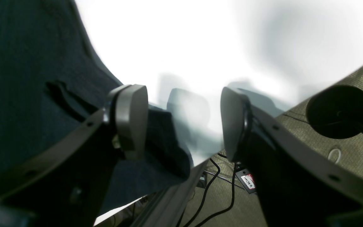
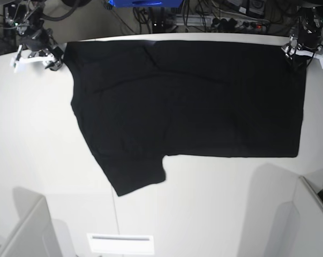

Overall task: Fold the T-shirt properly
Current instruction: 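Reach both grippers to the hem corners and grasp them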

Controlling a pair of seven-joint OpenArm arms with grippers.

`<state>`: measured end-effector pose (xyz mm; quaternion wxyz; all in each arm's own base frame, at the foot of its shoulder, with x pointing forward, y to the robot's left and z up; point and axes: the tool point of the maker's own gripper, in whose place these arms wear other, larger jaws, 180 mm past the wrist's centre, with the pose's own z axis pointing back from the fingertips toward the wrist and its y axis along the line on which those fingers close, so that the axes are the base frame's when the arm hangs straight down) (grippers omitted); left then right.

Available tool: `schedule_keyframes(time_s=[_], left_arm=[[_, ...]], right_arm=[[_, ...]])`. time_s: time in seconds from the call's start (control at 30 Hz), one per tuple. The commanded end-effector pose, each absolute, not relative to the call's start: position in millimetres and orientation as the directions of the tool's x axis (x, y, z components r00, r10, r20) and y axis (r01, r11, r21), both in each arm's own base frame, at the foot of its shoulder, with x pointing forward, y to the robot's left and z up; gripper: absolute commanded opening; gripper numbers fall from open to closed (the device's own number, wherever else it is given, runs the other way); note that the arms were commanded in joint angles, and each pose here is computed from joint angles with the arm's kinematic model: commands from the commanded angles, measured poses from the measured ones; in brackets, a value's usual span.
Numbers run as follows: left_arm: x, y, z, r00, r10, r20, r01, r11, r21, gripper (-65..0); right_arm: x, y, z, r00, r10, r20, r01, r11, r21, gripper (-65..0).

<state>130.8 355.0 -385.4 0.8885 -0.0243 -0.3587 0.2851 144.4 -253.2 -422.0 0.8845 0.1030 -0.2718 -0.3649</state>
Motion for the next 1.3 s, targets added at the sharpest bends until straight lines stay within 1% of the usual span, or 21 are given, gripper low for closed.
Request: schedule_keyframes(time_s=[0.0,0.03,0.07,0.27,0.33,0.53,0.57,0.63,0.7,0.87,0.9,1.0,1.1,1.2,1.27], left_arm=[[137.1,361.0,-372.2,0.562,0.5,0.659,-0.474,0.848,-0.239,-2.6],[138.3,360.7,-370.3,0.56,0.496,0.664,-0.471,0.85,-0.238,-0.3],[139.3,363.7,-366.3,0.553,0.492,0.673,-0.472,0.85,-0.234,0.0],[136.5,411.6,-312.2,0.417,0.452,0.789,-0.542,0.82,-0.184,0.0],[141.8,419.2,-295.1,0.375,0.43,0.821,-0.545,0.819,-0.18,0.0],[151.0,432.5,-265.2,0.299,0.39,0.871,-0.552,0.815,-0.176,0.0],[151.7,431.8,-263.9,0.298,0.387,0.873,-0.549,0.817,-0.175,-1.5],[154.2,429.8,-264.3,0.299,0.387,0.872,-0.542,0.821,-0.178,-9.4],[153.8,429.0,-266.0,0.298,0.392,0.87,-0.544,0.819,-0.182,-22.2],[159.9,416.0,-277.9,0.329,0.406,0.853,-0.519,0.832,-0.197,-61.1],[160.3,414.3,-279.4,0.334,0.408,0.85,-0.515,0.834,-0.198,-65.0],[160.9,410.7,-282.8,0.343,0.411,0.844,-0.509,0.837,-0.201,-65.0],[160.3,410.7,-283.6,0.343,0.414,0.843,-0.511,0.835,-0.202,-65.0],[159.7,411.2,-283.6,0.343,0.413,0.843,-0.512,0.835,-0.201,-65.0],[158.8,412.5,-283.8,0.342,0.415,0.843,-0.516,0.833,-0.2,-65.0]], right_arm=[[148.5,-258.8,-413.3,0.574,-0.692,0.438,0.578,0.721,0.382,-30.5],[150.5,-258.8,-411.2,0.572,-0.69,0.445,0.574,0.723,0.384,-30.5],[153.4,-258.8,-408.4,0.568,-0.687,0.453,0.568,0.726,0.387,-30.5],[203.7,-258.1,-377.7,0.521,-0.661,0.541,0.492,0.75,0.442,-30.3],[226.1,-261.2,-365.2,0.503,-0.645,0.575,0.458,0.764,0.455,-30.3],[291.7,-232.3,-352.9,0.521,-0.612,0.595,0.335,0.788,0.516,-30.3],[301.5,-224.6,-352.7,0.531,-0.606,0.593,0.315,0.79,0.525,-30.3],[319.8,-210.3,-352.0,0.546,-0.598,0.586,0.281,0.79,0.544,-30.3],[338.8,-198.8,-351.9,0.558,-0.594,0.58,0.256,0.787,0.561,-30.3],[388.7,-182.3,-361.8,0.599,-0.597,0.533,0.246,0.771,0.587,-30.3],[397.0,-182.2,-365.8,0.613,-0.591,0.525,0.249,0.775,0.581,-30.3],[420.7,-174.7,-375.0,0.643,-0.569,0.513,0.248,0.788,0.563,-30.3],[442.9,-179.0,-379.5,0.644,-0.527,0.554,0.238,0.827,0.51,-29.7],[459.9,-181.9,-393.9,0.677,-0.475,0.563,0.24,0.865,0.442,-29.4],[467.4,-183.9,-403.0,0.7,-0.45,0.555,0.249,0.882,0.4,-25.5]])
